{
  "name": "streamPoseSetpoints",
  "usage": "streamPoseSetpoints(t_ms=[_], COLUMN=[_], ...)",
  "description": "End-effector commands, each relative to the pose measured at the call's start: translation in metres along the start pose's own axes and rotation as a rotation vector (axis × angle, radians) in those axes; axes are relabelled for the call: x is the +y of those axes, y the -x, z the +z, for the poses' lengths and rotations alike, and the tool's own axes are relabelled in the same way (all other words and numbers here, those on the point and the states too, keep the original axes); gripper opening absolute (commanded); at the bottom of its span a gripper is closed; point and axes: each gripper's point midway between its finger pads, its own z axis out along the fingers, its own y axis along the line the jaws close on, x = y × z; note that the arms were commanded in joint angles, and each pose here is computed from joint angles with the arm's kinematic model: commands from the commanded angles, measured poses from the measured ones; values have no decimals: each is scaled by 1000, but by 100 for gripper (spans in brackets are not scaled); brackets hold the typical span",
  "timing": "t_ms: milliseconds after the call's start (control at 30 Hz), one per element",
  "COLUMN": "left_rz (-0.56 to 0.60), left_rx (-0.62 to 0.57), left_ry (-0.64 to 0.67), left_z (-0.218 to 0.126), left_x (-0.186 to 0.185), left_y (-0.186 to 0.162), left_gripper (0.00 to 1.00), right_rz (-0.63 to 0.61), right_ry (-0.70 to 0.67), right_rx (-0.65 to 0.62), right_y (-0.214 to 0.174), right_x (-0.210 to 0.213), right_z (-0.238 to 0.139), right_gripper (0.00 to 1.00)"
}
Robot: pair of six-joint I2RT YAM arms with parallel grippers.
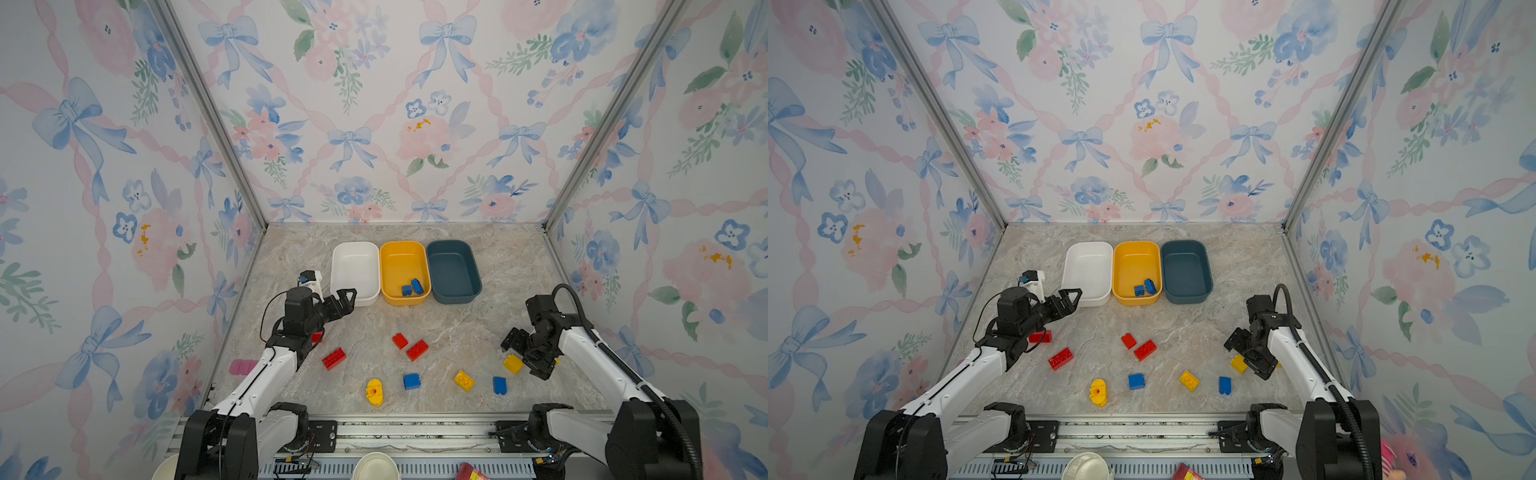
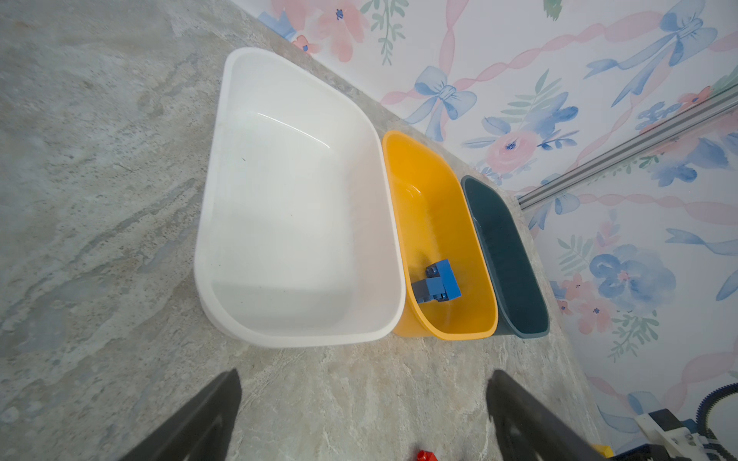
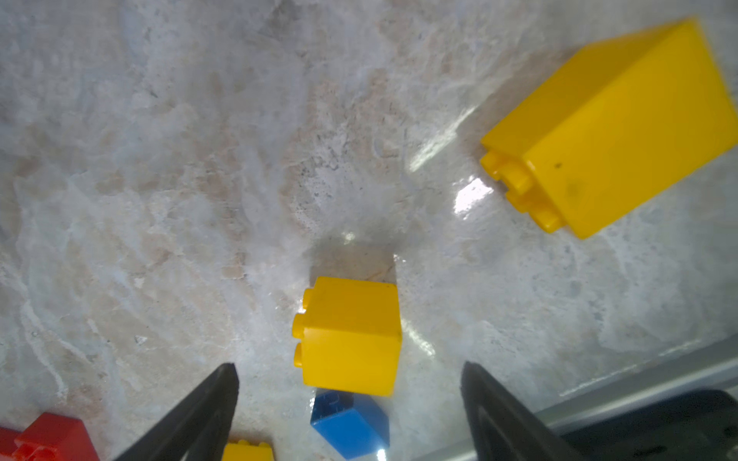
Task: Sort the legos into containers by color
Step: 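Lower the right gripper onto a small yellow brick and grasp it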
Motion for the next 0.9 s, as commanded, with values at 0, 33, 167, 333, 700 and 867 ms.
streamPoseSetpoints(t_ms=[0,33,167,333,700,867], left_rz=[-9,-9,-14,-14,-13,-15], left_rx=[19,20,24,24,22,22], left_ry=[-8,-7,-6,-4,-1,-1], left_z=[0,0,1,1,2,2], left_x=[1,1,2,2,2,3], left_y=[-8,-8,-9,-10,-8,-9], left_gripper=[98,98,98,98,98,98], right_rz=[28,29,10,-2,-9,-14], right_ry=[3,3,-8,-22,-22,-11], right_rx=[9,5,7,2,-7,-17], right_y=[-2,-1,-1,1,-1,-1], right_x=[-2,-2,-3,-2,0,3], right_z=[8,10,20,28,31,25], right_gripper=[85,84,79,76,51,43])
